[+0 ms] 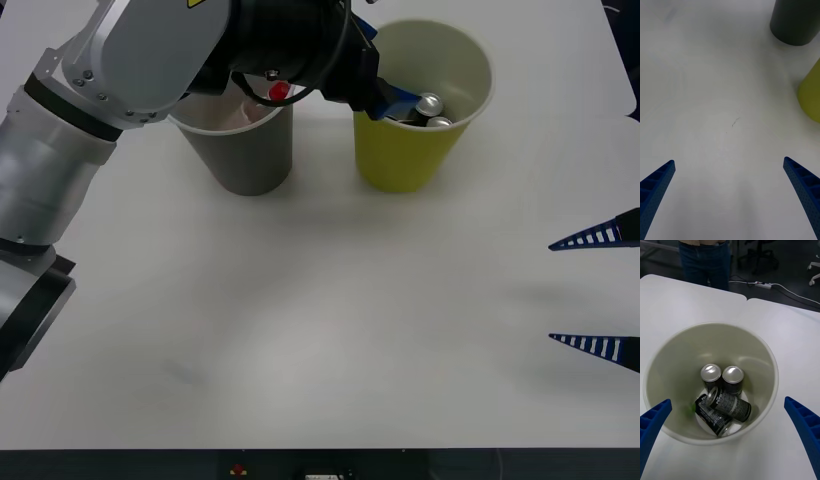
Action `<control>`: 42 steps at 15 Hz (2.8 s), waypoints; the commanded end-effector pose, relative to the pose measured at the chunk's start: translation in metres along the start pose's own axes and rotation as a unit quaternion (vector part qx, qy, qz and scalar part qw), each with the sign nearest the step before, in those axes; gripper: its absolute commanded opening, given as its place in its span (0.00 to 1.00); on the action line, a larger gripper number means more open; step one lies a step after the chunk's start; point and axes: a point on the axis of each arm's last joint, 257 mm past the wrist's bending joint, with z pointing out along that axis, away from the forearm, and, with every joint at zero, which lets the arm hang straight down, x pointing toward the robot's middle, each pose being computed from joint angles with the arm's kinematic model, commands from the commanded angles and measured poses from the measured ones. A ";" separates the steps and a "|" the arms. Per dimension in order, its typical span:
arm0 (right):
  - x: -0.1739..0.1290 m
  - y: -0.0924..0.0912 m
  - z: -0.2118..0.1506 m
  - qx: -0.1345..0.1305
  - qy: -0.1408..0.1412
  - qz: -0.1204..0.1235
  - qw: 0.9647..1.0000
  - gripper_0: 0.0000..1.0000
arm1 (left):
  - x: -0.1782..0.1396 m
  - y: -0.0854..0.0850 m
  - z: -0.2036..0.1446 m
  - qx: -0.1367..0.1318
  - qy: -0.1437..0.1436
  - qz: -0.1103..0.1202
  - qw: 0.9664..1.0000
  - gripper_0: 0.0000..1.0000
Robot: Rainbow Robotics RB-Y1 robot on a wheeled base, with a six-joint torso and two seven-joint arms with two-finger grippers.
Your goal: Put the can into the green bin and the plastic bottle into the gray bin
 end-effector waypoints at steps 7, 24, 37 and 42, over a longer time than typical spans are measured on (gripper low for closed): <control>0.000 0.000 0.000 0.000 0.000 0.000 1.000 1.00 | 0.065 -0.035 -0.090 0.041 -0.050 0.037 0.997 1.00; 0.000 0.000 0.000 0.000 0.000 0.000 1.000 1.00 | 0.215 -0.047 -0.206 0.059 -0.005 0.111 0.992 1.00; 0.000 0.000 0.000 0.000 0.000 0.000 1.000 1.00 | 0.282 -0.086 -0.262 0.090 0.028 0.097 0.991 1.00; 0.000 0.000 0.000 0.000 0.000 0.000 1.000 1.00 | 0.289 -0.091 -0.270 0.096 0.033 0.090 0.991 1.00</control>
